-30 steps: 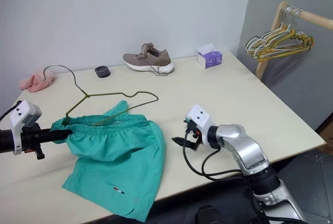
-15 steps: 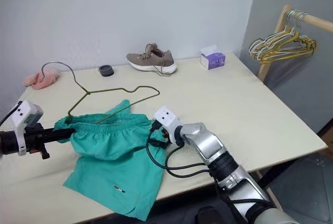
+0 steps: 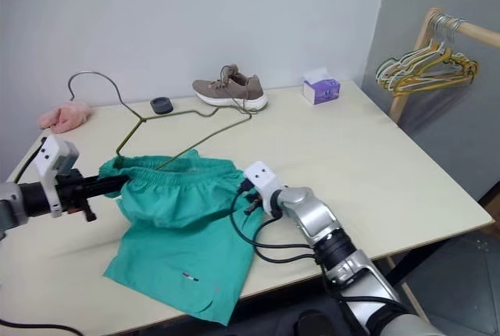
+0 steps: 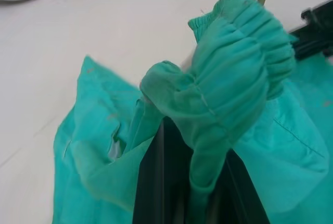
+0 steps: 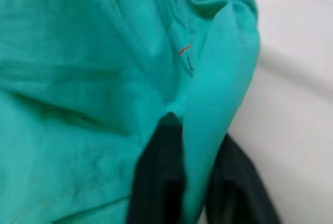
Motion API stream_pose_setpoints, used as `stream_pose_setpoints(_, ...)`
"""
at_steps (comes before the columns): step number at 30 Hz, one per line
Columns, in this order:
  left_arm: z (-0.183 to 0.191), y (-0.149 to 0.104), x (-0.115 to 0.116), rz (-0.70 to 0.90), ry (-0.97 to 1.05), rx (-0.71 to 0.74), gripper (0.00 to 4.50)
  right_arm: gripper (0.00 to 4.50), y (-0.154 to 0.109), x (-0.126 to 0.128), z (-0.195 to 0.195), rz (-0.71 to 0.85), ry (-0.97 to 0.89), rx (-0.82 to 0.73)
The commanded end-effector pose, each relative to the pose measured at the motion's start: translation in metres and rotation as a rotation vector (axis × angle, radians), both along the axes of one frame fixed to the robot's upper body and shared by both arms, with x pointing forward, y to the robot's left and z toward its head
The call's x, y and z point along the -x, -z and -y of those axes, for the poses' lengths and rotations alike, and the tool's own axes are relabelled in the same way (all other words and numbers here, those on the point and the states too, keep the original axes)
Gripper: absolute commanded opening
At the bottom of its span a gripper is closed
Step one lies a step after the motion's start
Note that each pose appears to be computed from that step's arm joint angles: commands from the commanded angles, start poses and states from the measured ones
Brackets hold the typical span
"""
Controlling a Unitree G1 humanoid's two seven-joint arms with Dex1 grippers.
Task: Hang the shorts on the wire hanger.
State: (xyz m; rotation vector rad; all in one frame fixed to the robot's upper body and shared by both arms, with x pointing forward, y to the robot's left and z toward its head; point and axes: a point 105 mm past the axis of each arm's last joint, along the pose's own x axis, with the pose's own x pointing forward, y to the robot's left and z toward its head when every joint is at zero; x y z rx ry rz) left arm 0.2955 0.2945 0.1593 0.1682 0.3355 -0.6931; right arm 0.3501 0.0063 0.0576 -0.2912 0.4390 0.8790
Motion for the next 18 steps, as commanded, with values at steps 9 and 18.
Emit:
stream_pose_setpoints(9,0.044,0.009,-0.011,-0.005,0.094,0.078,0.0,0.02,-0.03,0.053,0.084,0.016,-0.166,0.124)
stream_pose_setpoints(18,0.054,0.021,-0.012,-0.031,0.15,0.052,0.0,1.95,-0.034,0.068,0.064,-0.006,-0.197,0.06)
